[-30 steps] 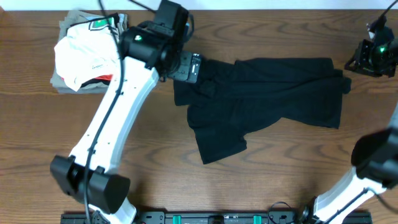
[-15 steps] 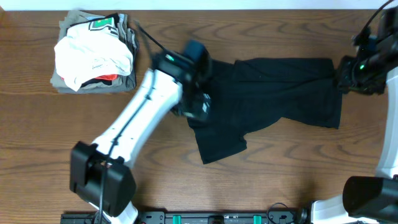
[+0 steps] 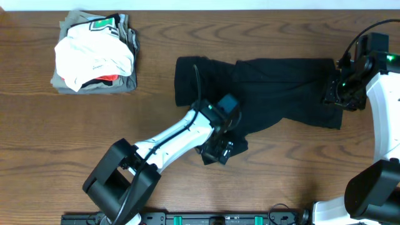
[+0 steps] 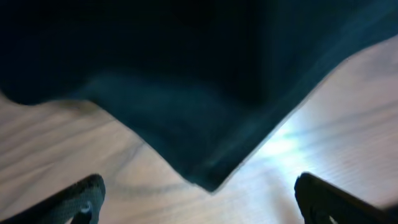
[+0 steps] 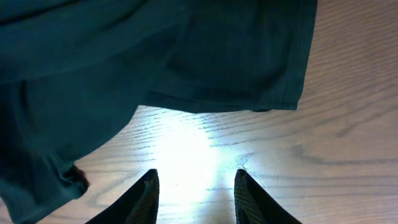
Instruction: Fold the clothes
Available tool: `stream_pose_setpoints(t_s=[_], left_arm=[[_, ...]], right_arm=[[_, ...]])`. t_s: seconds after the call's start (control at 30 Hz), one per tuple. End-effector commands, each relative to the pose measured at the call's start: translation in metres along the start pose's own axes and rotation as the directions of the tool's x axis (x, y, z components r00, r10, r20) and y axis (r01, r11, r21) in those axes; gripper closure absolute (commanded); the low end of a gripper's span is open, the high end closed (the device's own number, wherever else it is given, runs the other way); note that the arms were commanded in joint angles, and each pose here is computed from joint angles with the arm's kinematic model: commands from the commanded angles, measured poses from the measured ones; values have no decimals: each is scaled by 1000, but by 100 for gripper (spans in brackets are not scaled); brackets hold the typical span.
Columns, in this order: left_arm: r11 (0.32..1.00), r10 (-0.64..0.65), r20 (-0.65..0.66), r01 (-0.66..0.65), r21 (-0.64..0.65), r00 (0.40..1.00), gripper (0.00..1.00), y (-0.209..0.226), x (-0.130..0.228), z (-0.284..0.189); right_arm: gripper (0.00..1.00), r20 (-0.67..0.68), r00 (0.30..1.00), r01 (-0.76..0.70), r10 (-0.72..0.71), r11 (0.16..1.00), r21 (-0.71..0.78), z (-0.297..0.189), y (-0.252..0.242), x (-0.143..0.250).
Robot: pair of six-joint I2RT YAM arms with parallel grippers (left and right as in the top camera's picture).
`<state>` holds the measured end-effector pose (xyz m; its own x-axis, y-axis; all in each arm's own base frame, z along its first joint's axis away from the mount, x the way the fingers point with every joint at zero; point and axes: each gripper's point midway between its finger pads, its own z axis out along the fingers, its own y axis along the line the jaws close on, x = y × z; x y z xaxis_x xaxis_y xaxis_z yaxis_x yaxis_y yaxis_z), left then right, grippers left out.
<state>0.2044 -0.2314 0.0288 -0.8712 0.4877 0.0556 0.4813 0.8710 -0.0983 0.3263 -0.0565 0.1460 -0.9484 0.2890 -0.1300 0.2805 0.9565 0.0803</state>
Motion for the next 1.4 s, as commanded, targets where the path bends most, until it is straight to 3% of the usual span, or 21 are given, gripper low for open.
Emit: stream_pose_setpoints(t_s=[0.0,0.2,0.27,0.37,0.47,0.53,0.67,0.77,0.87,1.07,1.37], left_arm=[[998,-48,-32,46,-39,998,2,15,16,21],[998,-60,-20,60,-35,998,2,20,18,32],[998,-60,-11,59,-31,998,7,19,15,32],[998,-58,-10,57,-10,998,25,15,14,32],[998,-56,-17,56,9,998,31,12,15,32],[998,-54,-17,54,10,998,48,11,16,32],[998,-53,-16,54,20,998,66,9,15,32],[998,-52,-10,53,25,999,93,8,13,32],[998,-52,-9,52,20,999,94,9,13,32],[986,-107,28,109,-124,994,94,46,3,3],[962,-251,187,266,-61,950,94,87,-19,-50]], right_arm=[[62,6,1000,-7,7,1000,8,0,0,2],[62,16,1000,-6,6,1000,7,0,0,0],[62,19,1000,-6,6,1000,6,0,0,-1],[62,23,1000,-6,6,1000,6,0,0,-2],[62,28,1000,-6,6,1000,6,0,0,-3],[62,28,1000,-6,6,1000,6,0,0,-3],[62,28,1000,-6,5,1000,6,0,0,-3],[62,28,1000,-6,5,1000,6,0,0,-3],[62,27,1000,-6,6,1000,6,0,0,-3],[63,-6,1000,-9,9,1000,14,10,-3,6],[58,7,999,-51,51,999,19,53,-20,12]])
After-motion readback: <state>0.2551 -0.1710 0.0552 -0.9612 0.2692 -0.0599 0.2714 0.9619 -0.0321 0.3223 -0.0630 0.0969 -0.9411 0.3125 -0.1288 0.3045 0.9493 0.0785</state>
